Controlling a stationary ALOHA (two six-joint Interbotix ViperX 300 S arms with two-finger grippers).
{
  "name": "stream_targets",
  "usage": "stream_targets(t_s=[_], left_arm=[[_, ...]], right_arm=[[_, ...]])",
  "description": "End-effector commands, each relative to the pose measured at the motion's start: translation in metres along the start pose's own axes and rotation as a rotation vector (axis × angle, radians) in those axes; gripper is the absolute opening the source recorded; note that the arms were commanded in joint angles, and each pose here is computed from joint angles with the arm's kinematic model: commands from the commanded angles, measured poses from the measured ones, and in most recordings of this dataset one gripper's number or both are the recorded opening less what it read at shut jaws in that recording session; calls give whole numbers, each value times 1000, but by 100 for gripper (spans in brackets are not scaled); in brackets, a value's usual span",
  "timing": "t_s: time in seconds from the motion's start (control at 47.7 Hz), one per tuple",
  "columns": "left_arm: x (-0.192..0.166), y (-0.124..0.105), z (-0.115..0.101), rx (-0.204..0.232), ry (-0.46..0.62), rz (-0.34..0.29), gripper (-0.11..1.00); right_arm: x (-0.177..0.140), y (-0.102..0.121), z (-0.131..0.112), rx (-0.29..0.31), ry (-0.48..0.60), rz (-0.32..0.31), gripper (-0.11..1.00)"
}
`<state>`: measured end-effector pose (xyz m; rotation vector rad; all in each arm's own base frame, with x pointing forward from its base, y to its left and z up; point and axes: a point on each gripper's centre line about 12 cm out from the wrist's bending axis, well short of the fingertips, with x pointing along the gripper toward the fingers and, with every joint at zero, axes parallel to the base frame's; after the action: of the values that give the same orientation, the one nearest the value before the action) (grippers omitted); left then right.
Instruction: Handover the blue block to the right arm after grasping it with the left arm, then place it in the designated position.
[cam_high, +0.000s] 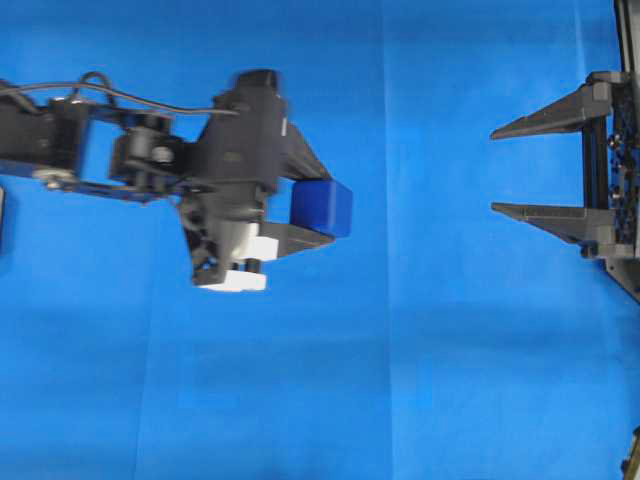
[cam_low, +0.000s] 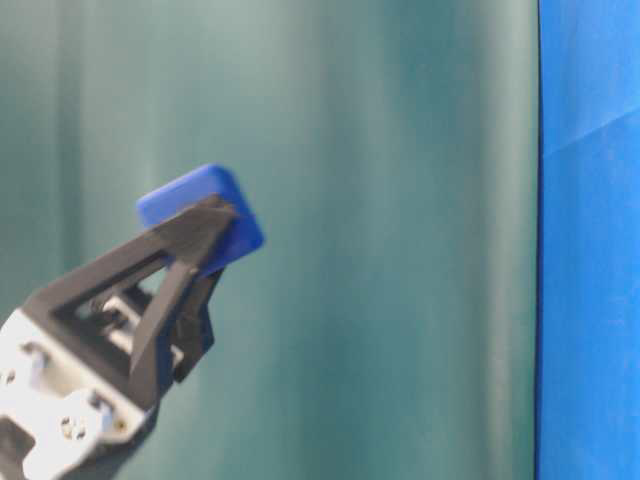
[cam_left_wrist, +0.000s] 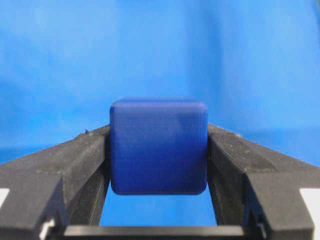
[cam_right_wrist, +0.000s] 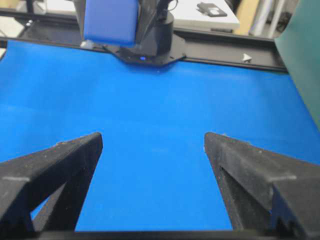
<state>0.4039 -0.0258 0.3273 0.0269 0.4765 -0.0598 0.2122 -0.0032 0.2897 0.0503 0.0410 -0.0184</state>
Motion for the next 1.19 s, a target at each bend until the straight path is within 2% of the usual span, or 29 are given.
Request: stream_targets(t_s=[0.0,0.252,0.482,1.174], left_arm=[[-21,-1,9,-3,-140,-5,49],[-32,-3,-17,-4,-287,-11,49],[-41,-2,-23,6,-402,-8,49],[-40,-2,-25,4,-410,-10,49]], right_arm=[[3,1,11,2,-32,2,96],[5,1,10,-2,-35,3,96],[5,1,12,-8,-44,3,96],[6,1,11,-8,-44,3,96]])
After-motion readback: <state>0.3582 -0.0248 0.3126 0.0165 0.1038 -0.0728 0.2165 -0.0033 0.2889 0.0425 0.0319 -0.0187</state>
